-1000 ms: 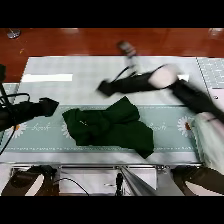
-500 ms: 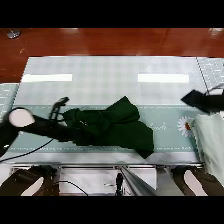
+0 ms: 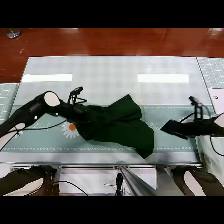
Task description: Fold the shirts.
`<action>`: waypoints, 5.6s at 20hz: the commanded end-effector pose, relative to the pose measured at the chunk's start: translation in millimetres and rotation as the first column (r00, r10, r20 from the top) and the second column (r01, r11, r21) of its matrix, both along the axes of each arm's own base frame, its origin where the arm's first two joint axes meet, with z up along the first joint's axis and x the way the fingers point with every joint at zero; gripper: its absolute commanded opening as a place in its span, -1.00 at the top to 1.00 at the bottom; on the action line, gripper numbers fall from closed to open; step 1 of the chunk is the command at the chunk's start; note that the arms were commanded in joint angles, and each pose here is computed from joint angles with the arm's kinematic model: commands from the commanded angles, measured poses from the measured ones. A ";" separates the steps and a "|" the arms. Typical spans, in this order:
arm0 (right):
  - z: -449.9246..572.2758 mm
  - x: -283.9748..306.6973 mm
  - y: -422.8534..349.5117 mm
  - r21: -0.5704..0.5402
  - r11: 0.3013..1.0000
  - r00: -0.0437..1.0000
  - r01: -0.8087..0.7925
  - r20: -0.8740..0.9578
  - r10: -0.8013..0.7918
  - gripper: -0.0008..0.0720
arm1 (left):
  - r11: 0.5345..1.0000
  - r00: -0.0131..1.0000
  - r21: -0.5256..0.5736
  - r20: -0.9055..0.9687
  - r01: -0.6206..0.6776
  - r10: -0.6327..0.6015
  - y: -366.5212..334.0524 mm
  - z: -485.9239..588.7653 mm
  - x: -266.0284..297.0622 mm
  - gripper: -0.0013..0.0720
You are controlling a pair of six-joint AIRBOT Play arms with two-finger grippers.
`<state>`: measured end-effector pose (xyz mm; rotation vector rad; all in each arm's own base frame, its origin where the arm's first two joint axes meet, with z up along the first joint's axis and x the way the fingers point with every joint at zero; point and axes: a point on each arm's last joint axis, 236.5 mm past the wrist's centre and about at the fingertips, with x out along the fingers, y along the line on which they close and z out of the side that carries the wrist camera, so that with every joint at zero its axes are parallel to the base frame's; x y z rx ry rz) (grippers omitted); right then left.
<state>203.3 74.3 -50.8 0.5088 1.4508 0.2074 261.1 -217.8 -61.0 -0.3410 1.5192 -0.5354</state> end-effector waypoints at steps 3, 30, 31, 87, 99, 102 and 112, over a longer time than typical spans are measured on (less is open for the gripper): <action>-21.9 -16.0 56.7 0.107 0.990 0.988 -0.097 -0.109 0.108 -0.72 | 1.000 0.998 -0.009 0.062 0.005 -0.005 -0.1 18.6 31.4 0.89; 503.6 -17.8 40.6 -0.304 0.943 0.265 -0.133 0.906 0.329 0.91 | 0.942 0.157 -0.216 0.952 -0.257 0.261 139.9 507.7 -49.0 0.89; 497.3 -29.1 40.8 -0.315 0.938 0.283 -0.145 0.895 0.345 0.91 | 0.945 0.210 -0.203 0.943 -0.255 0.259 136.8 495.4 -58.7 0.89; -40.7 156.7 -71.1 0.212 0.894 0.908 0.395 0.058 -0.415 -0.72 | 0.870 0.888 -0.180 -0.077 -0.460 0.453 83.7 -35.7 50.0 0.89; 153.3 271.5 -49.4 0.262 0.962 0.873 0.079 0.448 -0.194 0.91 | 0.815 0.808 -0.475 0.304 -0.330 0.505 77.8 164.1 145.9 0.89; 316.2 268.8 -38.0 0.176 0.984 0.687 -0.039 0.720 -0.102 0.91 | 0.816 0.603 -0.563 0.608 -0.131 0.517 82.2 344.4 160.4 0.89; 537.3 12.5 5.0 -0.235 0.967 0.180 0.095 0.960 0.215 0.91 | 0.943 -0.116 -0.310 0.948 -0.120 0.297 131.0 605.3 -26.9 0.89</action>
